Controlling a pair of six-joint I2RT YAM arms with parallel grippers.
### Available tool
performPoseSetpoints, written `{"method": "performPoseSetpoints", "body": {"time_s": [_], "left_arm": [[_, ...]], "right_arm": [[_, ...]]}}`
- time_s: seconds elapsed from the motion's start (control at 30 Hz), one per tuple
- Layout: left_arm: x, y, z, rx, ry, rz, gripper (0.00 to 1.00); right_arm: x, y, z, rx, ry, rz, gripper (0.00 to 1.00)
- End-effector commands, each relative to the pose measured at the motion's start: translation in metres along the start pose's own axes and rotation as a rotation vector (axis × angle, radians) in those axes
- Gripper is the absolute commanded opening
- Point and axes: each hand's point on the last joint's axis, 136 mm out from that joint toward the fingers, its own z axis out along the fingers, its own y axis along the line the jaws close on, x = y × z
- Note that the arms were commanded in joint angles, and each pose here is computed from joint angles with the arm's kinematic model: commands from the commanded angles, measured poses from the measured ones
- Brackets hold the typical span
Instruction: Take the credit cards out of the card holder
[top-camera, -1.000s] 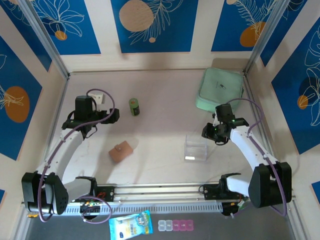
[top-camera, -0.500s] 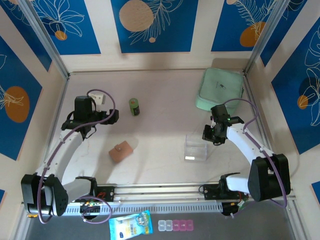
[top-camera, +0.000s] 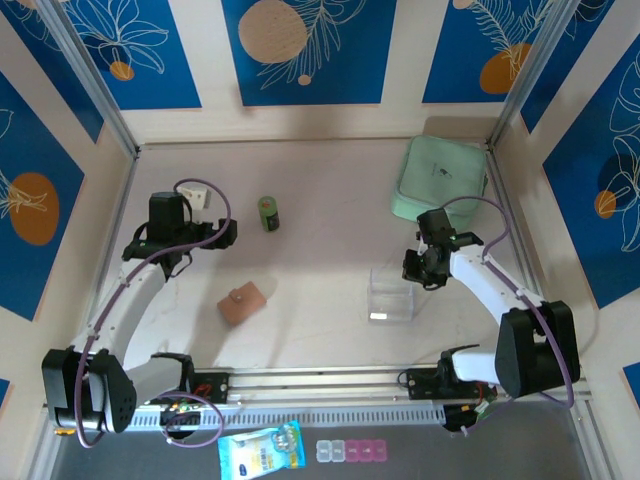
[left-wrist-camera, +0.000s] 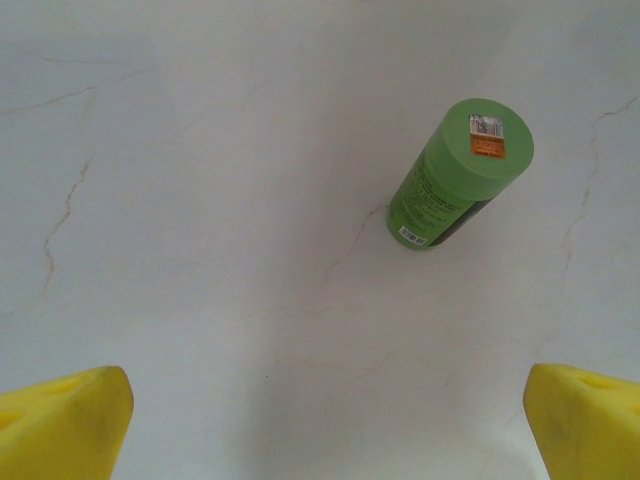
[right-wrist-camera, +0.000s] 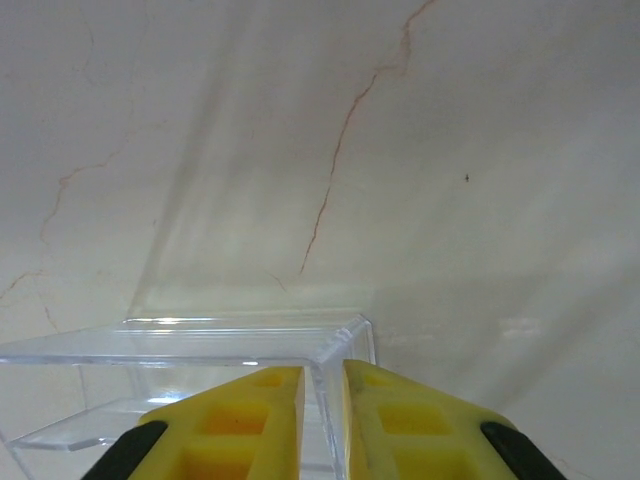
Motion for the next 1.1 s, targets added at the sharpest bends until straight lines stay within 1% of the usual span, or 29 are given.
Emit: {"method": "performPoseSetpoints", "body": {"time_s": [0.0,0.23,0.57,0.77,1.07], "left_arm": [[0.005,0.003,0.000,-0.009,0.018,-0.005,1.00],[0.005,0.002,0.002,-0.002,0.021,-0.008,1.00],[0.005,0.001,0.002,0.001,0.019,-0.006,1.00],[0.005,0.000,0.001,0.009,0.016,-0.007,1.00],[0.003,-0.002,0.002,0.020,0.008,-0.010,1.00]], "right_arm": [[0.003,0.000,0.002,0.013,0.010,-0.010,0.19],[0.002,0.000,0.002,0.021,0.005,-0.010,0.14],[-0.003,0.007,-0.008,0.032,-0.008,-0.027,0.10],[-0.026,0.034,-0.015,-0.005,-0.025,-0.048,0.09],[-0.079,0.103,-0.009,-0.038,-0.029,-0.135,0.07]]}}
